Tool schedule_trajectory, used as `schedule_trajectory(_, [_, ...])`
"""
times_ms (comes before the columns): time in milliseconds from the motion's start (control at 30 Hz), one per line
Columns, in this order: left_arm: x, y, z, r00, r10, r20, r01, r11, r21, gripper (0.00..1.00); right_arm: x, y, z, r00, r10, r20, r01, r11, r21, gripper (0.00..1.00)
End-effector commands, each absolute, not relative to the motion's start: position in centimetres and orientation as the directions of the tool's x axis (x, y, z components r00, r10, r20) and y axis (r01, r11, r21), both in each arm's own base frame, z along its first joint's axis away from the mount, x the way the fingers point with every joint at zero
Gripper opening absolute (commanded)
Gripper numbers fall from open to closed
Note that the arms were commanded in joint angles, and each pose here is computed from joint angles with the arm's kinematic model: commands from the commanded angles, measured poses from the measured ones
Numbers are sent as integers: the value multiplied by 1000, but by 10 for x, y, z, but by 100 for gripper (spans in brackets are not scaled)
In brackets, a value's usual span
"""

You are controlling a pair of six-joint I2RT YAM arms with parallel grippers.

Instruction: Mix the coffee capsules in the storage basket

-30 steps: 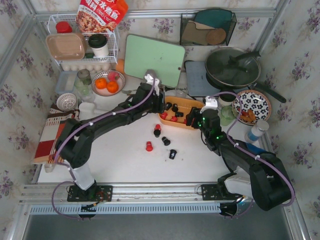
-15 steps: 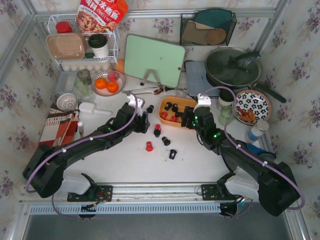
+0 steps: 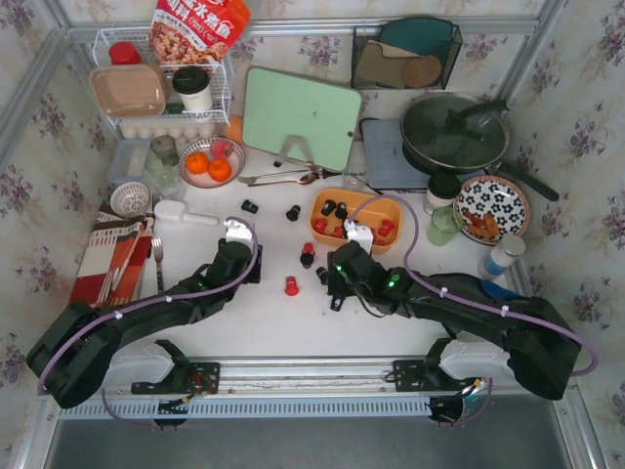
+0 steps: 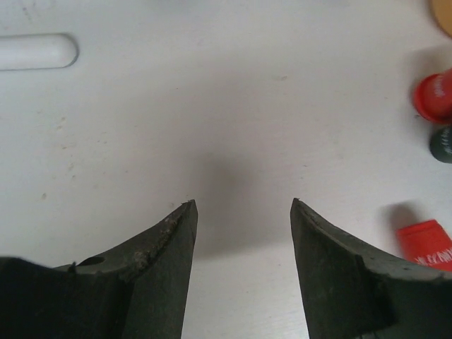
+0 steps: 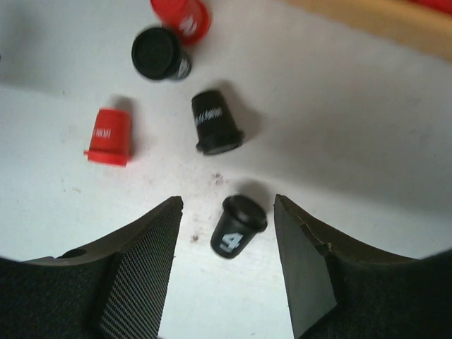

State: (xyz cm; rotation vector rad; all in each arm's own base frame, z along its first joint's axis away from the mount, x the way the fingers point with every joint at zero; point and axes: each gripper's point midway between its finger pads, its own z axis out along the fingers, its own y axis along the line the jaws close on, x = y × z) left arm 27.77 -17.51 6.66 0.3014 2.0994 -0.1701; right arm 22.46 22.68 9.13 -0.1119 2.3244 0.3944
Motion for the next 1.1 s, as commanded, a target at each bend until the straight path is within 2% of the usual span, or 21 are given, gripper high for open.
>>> schedule_trajectory(0, [294, -161, 78, -458, 53, -887, 131, 991, -8, 59, 207, 228, 76, -758, 84, -647, -117, 958, 260, 62])
schedule_trajectory(200, [291, -151, 77, -447, 21, -894, 84, 996, -18, 60, 189, 230, 55, -798, 62, -599, -90, 971, 220, 62])
schedule_trajectory(467, [293, -150, 75, -455, 21, -890, 67, 998, -10, 60, 182, 223, 41, -796, 120, -593, -24, 973, 230, 53])
schedule_trajectory(867, [295, -154, 73, -468, 35, -883, 79, 997, -2, 63, 184, 228, 27, -800, 102, -592, -37, 975, 217, 51])
schedule_trajectory(1067, [295, -153, 71, -473, 32, -881, 81, 997, -7, 69, 184, 226, 22, -799, 89, -595, -47, 977, 209, 42])
